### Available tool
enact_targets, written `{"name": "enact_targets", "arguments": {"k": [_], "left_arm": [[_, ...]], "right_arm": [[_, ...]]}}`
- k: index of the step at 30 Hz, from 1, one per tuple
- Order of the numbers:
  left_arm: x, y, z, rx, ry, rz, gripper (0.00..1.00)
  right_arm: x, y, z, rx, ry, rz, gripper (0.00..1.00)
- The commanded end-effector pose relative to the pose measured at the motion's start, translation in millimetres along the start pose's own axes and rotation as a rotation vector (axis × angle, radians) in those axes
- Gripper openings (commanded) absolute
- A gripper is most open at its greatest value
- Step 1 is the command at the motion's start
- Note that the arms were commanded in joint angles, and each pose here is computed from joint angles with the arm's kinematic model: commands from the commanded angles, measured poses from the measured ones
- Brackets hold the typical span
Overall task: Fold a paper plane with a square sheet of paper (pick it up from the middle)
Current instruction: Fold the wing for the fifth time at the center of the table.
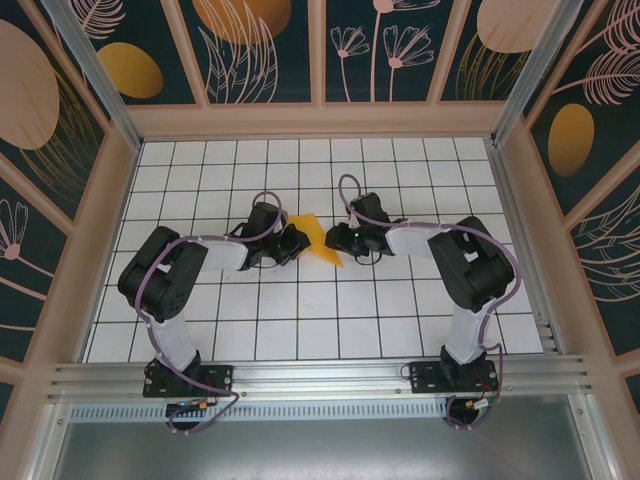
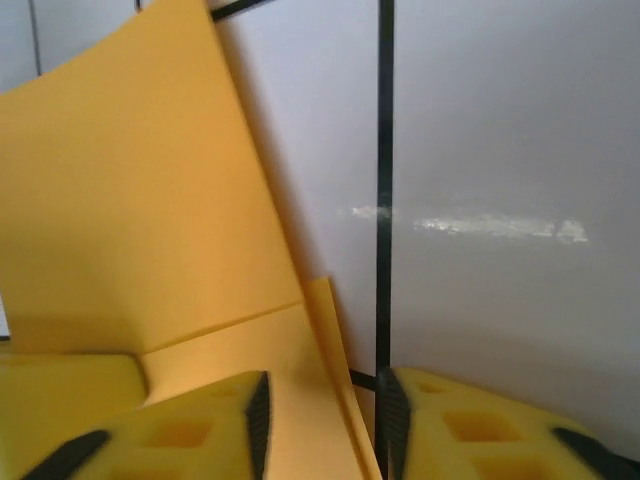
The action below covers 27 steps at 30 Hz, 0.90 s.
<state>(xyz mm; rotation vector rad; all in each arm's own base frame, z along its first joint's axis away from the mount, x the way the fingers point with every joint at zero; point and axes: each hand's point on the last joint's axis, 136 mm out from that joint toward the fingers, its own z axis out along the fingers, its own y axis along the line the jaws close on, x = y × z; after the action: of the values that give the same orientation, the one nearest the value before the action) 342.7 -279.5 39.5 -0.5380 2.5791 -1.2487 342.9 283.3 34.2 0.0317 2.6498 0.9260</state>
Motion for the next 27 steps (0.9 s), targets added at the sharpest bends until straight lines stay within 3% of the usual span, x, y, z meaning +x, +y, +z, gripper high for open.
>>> {"name": "enact_targets", "arguments": {"k": [1, 4, 9, 13, 19, 27], "left_arm": [[-4, -10, 2, 0.016, -0.012, 0.018, 0.04], [-4, -11, -1, 0.008, -0.017, 0.016, 0.01], [-7, -13, -5, -0.019, -0.023, 0.018, 0.01], [-5, -13, -5, -0.023, -0.015, 0.01, 0.01], [-4, -13, -7, -0.034, -0.009, 0.005, 0.01], [-2, -20, -11, -0.027, 0.001, -0.003, 0.02]], "right_arm": [[-27, 23, -28, -0.052, -0.147, -0.152, 0.52], [-29, 29, -42, -0.068, -0.206, -0.294, 0.6], [-19, 34, -51, -0.045, -0.27, -0.512, 0.64], [-1, 30, -44, 0.014, -0.326, -0.752, 0.64], [23, 47, -37, -0.035, -0.4, -1.011, 0.65], [36, 52, -14, 0.019, -0.409, -1.223, 0.63]]}}
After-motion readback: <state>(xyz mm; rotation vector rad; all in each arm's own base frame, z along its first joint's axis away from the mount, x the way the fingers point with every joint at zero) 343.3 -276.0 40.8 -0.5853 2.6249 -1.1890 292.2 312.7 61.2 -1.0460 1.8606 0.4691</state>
